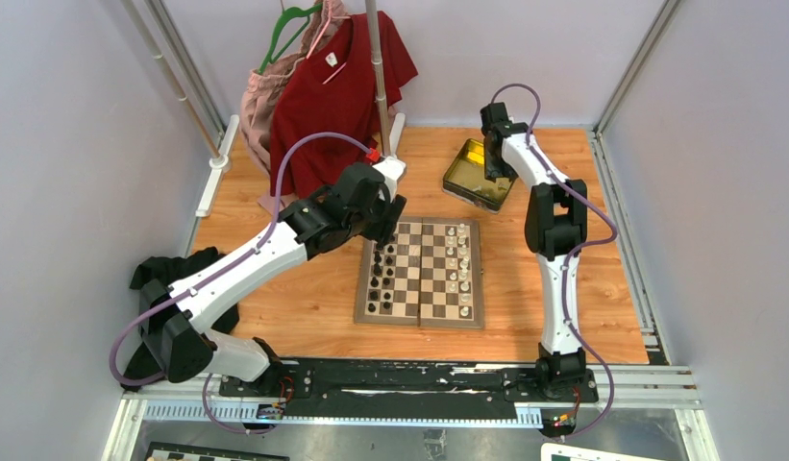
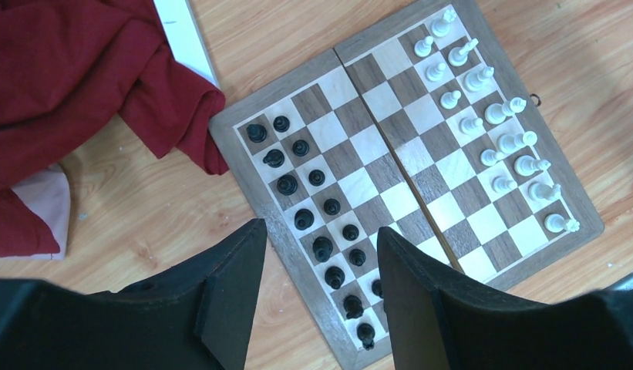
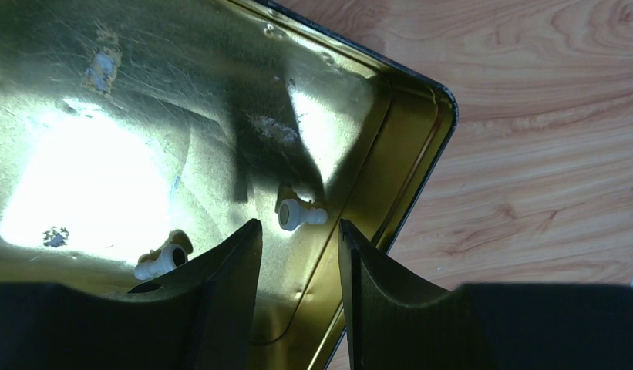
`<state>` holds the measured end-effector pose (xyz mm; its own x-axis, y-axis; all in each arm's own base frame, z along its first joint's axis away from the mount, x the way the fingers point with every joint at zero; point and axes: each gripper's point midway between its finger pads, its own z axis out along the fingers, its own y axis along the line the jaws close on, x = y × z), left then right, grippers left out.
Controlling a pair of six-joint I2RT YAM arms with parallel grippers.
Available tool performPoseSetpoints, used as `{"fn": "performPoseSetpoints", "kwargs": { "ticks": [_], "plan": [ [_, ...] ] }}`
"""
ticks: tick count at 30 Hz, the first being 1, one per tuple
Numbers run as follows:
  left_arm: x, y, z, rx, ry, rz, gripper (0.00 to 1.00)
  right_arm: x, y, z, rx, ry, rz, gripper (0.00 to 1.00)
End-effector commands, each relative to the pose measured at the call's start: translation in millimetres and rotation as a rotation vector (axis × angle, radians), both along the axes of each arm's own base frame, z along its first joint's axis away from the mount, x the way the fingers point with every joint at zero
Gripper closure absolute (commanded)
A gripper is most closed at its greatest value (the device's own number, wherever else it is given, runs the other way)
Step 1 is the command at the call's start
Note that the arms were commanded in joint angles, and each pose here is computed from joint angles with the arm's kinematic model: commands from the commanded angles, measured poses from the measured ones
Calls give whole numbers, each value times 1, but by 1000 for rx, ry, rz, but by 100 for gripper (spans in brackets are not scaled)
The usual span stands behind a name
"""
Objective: Set up the chess pieces on the board
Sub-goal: Pick up the chess piece from the storage box.
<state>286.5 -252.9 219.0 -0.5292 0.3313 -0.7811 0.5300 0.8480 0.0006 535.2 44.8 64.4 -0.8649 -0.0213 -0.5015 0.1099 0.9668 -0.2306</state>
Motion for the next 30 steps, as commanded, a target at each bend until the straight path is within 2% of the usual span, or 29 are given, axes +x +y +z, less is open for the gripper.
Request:
{"fn": "performPoseSetpoints", "kwargs": {
  "ticks": [1, 30],
  "plan": [
    [6, -4, 15, -36, -28, -17, 40, -10, -5, -2, 4, 37, 9, 55],
    [5, 2, 2, -34, 1, -2, 40, -4, 1, -32, 34, 70, 10, 74]
  ]
}}
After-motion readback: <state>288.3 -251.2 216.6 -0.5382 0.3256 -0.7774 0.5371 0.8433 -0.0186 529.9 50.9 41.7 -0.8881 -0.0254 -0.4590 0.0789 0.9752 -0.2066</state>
